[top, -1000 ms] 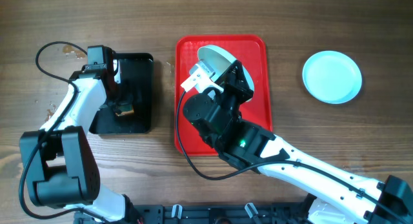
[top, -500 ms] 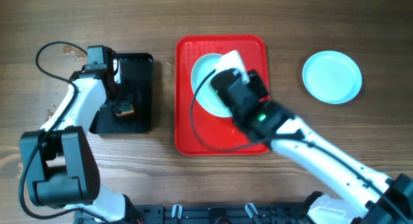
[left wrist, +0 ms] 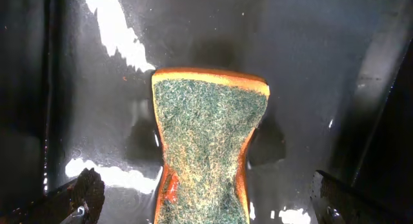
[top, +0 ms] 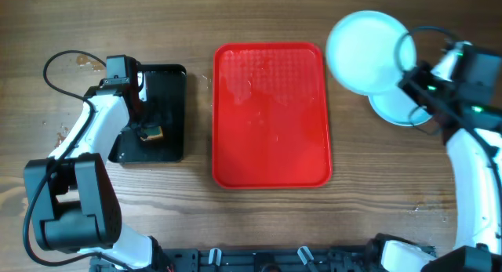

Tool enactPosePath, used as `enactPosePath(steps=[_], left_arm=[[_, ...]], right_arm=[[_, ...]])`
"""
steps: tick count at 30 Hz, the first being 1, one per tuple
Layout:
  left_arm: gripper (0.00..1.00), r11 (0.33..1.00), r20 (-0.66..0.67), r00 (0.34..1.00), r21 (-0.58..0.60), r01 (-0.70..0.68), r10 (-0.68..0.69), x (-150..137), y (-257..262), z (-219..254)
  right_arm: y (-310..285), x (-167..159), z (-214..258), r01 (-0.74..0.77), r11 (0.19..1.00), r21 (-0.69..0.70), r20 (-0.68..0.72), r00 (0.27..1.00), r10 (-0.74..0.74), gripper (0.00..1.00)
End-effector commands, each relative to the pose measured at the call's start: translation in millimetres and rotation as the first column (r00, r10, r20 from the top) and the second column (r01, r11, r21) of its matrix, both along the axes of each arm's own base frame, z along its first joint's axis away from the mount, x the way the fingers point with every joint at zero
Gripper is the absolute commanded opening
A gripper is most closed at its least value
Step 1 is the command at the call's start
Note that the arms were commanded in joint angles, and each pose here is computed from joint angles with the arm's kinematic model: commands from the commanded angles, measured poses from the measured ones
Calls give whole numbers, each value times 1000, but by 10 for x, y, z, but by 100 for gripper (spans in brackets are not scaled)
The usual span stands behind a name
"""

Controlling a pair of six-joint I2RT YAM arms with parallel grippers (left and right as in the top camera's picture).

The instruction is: Clean dirty plates on tray and stack at the side

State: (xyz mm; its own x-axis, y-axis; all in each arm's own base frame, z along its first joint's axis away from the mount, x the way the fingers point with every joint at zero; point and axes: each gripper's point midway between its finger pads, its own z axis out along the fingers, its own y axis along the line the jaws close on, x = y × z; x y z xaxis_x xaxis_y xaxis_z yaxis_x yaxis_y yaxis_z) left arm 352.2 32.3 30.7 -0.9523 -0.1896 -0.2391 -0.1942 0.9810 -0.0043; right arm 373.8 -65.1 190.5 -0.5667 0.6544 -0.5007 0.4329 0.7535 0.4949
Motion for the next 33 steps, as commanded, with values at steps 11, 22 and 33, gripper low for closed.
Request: enactPosePath(steps=[11, 22, 33], left_arm=[[100, 1000, 6, 1000, -11, 17, -17, -4, -24, 12], [100, 1000, 6, 1000, -11, 17, -17, -4, -24, 12], [100, 1000, 6, 1000, -11, 17, -17, -4, -24, 12]], right_arm=[[-1195, -390, -862, 334, 934, -123, -253, 900, -355, 4], [-1053, -139, -1020, 206, 978, -41, -221, 952, -210, 51], [416, -497, 1025, -340, 940, 30, 363, 880, 307, 67]])
